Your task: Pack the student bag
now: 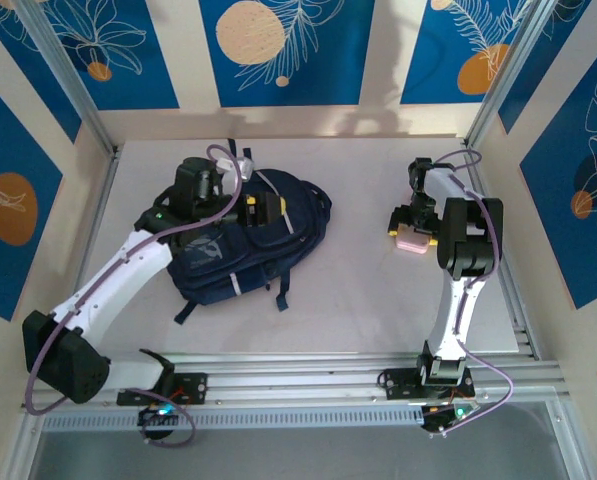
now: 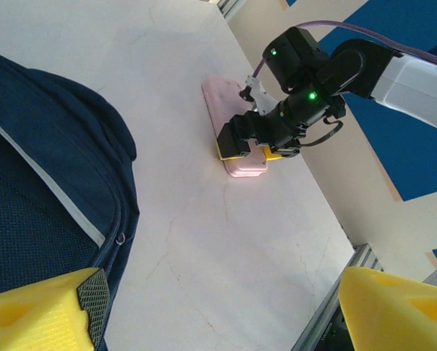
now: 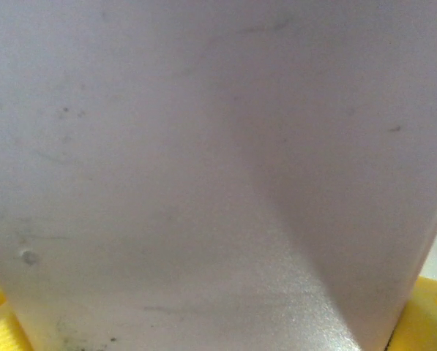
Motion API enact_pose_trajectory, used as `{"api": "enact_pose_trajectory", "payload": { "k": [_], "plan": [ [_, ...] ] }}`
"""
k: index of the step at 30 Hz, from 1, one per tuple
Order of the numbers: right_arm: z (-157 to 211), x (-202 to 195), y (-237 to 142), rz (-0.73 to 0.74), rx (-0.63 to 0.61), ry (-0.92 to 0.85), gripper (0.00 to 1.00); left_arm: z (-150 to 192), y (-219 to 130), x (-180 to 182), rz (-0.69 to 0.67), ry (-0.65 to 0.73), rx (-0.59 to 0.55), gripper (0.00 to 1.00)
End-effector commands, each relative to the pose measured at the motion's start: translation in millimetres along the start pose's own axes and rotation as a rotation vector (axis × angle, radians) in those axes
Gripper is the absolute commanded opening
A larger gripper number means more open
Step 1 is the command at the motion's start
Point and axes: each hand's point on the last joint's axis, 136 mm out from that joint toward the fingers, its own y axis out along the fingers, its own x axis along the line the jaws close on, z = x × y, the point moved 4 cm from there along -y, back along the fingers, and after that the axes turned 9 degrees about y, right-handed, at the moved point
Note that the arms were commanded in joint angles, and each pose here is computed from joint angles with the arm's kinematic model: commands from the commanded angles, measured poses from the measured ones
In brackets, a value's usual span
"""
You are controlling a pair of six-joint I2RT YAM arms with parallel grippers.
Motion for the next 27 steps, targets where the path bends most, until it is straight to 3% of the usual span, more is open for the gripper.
{"api": "enact_pose_trajectory", "payload": {
  "k": [1,2,11,21,27],
  "plan": [
    [5.5,11.6,-32.7,-0.077,-0.064,0.020,0.84,0.5,6.8,1.0,0.017,-0.024,0.004,0.86],
    [6.7,15.4,-42.2,-0.096,-0.087,0.020,0.84,1.3,8.6,5.3,-0.005,-0.045,0.010,1.00],
    [64.4,79.7,-105.5,-0.250,-0.236,-0.150,0.84,-0.3,28.8,28.6,-0.082,-0.194,0.068,1.00],
    [163.8,130.2,-128.1,-0.447,-0.252,-0.430,0.84,-20.1,91.1,36.6,0.074,-0.276,0.181,1.00],
    [199.5,137.8,-136.6,-0.521,-0.249,-0.531,0.84,-18.9,128.7,38.7,0.204,-0.375,0.241,0.99]
  ]
}}
